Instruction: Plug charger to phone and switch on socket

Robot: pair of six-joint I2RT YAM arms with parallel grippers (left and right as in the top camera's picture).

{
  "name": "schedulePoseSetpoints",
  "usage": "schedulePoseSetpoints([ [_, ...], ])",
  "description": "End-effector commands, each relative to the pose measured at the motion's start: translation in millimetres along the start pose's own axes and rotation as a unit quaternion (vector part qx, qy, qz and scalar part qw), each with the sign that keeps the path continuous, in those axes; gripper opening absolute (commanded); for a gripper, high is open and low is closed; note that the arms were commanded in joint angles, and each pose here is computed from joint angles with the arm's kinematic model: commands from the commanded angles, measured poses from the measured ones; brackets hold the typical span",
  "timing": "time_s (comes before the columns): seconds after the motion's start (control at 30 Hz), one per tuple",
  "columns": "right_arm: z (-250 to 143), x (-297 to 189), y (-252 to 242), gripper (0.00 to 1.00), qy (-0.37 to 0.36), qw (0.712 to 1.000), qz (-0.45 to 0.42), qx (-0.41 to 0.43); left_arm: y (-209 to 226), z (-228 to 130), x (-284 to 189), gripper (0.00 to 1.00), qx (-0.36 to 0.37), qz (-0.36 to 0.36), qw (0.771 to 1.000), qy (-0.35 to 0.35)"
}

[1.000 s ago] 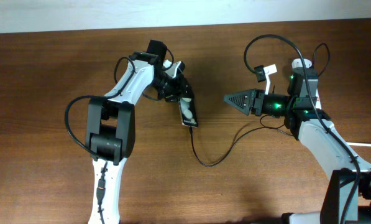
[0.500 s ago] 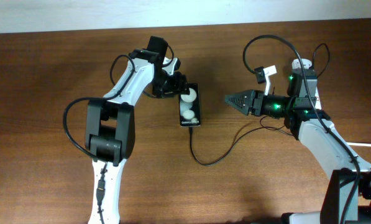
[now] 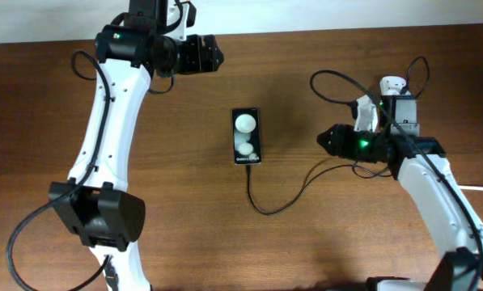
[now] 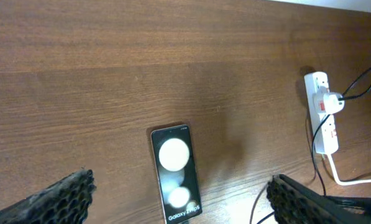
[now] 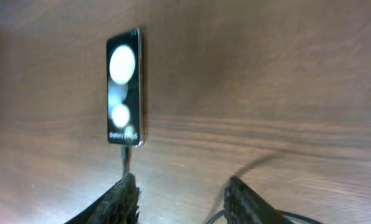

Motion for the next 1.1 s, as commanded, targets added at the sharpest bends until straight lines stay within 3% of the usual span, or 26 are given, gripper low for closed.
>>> schedulePoseSetpoints([
  [0.0,22,-27,2,0.36,-0.04,0.998,-0.045,-0.03,2,0,-1,0.99,0.004,0.004,1.0,0.001],
  [0.13,31,-44,-3,0.04,-0.045,0.997,-0.055,-0.012,7,1,-1,0.99,0.005,0.021,1.0,-0.005],
  [0.37,72,-132,-51,0.04,-0.104,0.985,-0.118,0.068,7,1,-1,0.99,0.004,0.022,1.0,-0.005],
  [0.5,84,-150,-123,0.04,-0.136,0.964,-0.15,0.172,7,1,-1,0.99,0.004,0.022,1.0,-0.005],
  [0.6,94,-138,-183,0.04,-0.164,0.946,-0.109,0.256,7,1,-1,0.99,0.004,0.022,1.0,-0.005],
  [0.77,108,-91,-241,0.04,-0.176,0.939,-0.103,0.277,7,1,-1,0.99,0.004,0.022,1.0,-0.005],
  [1.07,129,-55,-271,0.04,-0.213,0.936,-0.102,0.259,7,1,-1,0.99,0.004,0.022,1.0,-0.005],
])
Point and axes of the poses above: each gripper's point midway between its finger pads, its own x axis out along the fingers, its own y axis along the line the jaws close on, z = x × y, the point moved 2 cm from there along -x, back along the fingers, and after that the axes turned 5 degrees about -x, right-handed, at the moved point
